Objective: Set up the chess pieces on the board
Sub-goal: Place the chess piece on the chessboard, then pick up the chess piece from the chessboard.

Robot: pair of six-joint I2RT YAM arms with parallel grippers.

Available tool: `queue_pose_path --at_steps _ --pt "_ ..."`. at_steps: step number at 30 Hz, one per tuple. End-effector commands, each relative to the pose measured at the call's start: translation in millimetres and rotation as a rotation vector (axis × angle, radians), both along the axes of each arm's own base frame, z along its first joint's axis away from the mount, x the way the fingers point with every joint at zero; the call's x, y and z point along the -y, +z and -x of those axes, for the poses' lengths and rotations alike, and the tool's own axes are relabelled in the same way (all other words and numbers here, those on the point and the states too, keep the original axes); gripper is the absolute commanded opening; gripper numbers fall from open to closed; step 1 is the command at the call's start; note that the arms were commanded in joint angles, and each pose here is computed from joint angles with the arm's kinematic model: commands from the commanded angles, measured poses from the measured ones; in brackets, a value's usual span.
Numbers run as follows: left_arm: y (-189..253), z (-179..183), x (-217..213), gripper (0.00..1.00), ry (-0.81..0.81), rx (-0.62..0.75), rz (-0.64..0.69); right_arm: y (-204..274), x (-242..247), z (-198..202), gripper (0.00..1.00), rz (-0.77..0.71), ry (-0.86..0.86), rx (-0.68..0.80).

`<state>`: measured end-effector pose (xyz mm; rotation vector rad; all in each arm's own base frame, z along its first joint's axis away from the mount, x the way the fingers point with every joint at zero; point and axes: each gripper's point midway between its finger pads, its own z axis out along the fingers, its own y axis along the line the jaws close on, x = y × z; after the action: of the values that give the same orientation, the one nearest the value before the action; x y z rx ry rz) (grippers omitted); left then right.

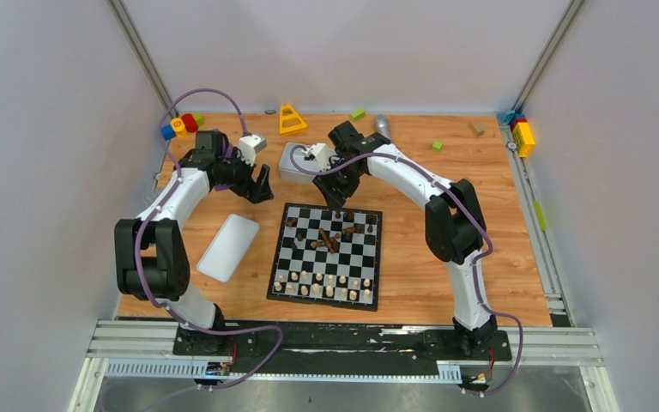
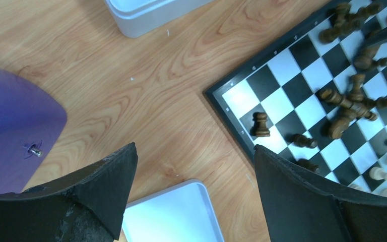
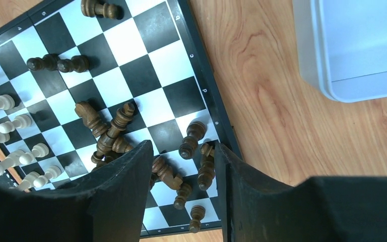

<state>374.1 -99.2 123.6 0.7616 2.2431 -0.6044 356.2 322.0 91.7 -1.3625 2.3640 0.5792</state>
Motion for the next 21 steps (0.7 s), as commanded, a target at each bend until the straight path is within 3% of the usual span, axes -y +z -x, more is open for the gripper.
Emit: queue_pose_path --at_steps 1,4,12,21 --pt "-4.3 6.5 8.1 0.92 -0.080 0.073 -0.086 52.2 -11.4 -7.9 0.48 -0.100 0.007 0.104" --pt "-17.3 14.9 21.1 0.90 -0.150 0.082 -0.150 58.9 -6.8 -6.5 0.46 -0.115 0.000 0.106" --pt "-12.5 27.3 62.6 0.82 -0.254 0.115 -0.157 74.9 16.1 0.9 0.44 -0.157 -0.030 0.101" --pt "-23.0 25.2 73.4 0.72 -0.270 0.088 -0.244 79.8 50.7 9.2 0.42 -0.193 -0.070 0.091"
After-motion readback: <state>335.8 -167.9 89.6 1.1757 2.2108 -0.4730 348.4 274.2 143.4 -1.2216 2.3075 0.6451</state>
